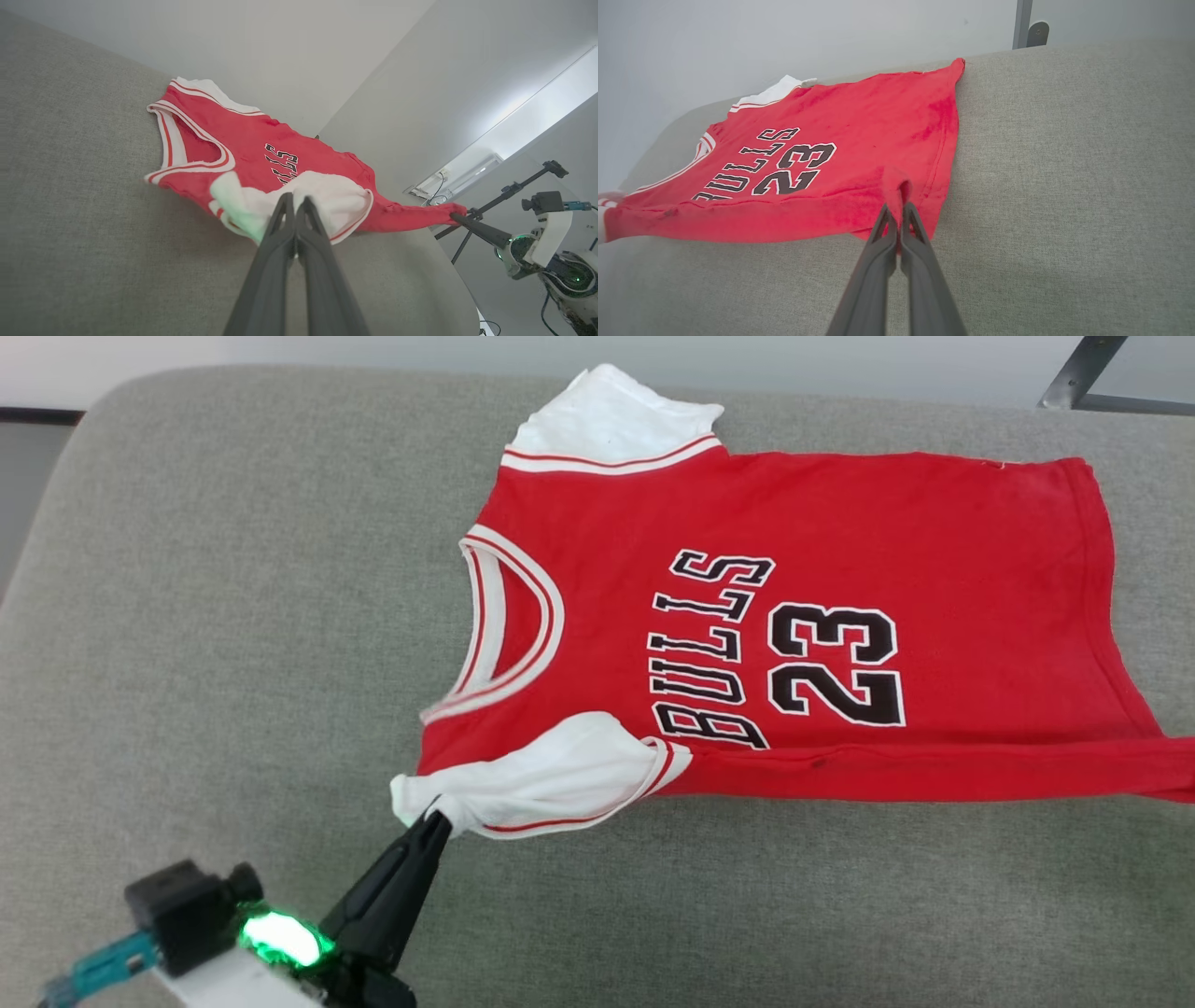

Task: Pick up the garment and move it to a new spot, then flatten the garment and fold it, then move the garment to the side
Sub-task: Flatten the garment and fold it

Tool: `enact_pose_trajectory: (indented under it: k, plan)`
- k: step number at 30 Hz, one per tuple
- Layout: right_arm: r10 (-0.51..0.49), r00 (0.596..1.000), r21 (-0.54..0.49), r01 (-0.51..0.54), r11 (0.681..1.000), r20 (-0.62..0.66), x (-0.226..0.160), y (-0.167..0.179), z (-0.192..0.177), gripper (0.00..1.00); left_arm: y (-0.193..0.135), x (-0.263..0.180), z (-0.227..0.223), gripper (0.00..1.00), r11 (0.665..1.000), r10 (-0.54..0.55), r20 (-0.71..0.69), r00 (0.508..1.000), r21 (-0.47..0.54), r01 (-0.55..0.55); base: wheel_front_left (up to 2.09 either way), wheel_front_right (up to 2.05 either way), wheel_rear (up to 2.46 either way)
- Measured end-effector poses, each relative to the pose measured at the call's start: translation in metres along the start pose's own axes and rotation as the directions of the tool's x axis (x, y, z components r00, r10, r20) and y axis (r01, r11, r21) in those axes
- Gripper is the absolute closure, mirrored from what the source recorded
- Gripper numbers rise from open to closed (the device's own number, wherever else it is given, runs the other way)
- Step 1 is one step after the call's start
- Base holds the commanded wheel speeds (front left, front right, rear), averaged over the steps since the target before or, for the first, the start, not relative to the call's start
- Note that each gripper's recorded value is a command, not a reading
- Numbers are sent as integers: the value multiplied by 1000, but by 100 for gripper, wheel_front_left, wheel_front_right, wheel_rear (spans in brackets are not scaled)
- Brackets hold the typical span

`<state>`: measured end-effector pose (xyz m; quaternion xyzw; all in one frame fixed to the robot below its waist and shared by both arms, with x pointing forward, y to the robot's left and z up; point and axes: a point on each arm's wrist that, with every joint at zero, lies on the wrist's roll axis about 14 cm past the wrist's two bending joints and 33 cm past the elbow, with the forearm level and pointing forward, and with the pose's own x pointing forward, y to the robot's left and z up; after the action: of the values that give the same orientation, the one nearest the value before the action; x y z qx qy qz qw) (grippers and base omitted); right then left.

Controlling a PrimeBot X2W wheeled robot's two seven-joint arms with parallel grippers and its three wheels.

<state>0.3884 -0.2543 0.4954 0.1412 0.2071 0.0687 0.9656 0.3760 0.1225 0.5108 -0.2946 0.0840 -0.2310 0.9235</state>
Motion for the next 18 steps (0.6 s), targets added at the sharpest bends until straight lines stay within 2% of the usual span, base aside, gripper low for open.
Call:
enact_pose_trajectory:
  k: [4,9,14,18]
  plan:
    - [3,1000,-11,-2,1000,6,14,1,7,100,4,17,0,100,996,-11,-35,999,88,14,0,0,0]
    - [-1,1000,-25,0,1000,-25,39,-3,7,100,7,54,12,100,993,-51,-7,999,107,51,0,0,0]
    - [-10,1000,-16,10,1000,-29,69,-12,12,100,26,90,22,100,982,-50,-24,998,180,54,0,0,0]
    - [-29,998,-10,28,1000,-52,91,-21,7,100,48,113,20,100,979,-4,-64,998,203,17,0,0,0]
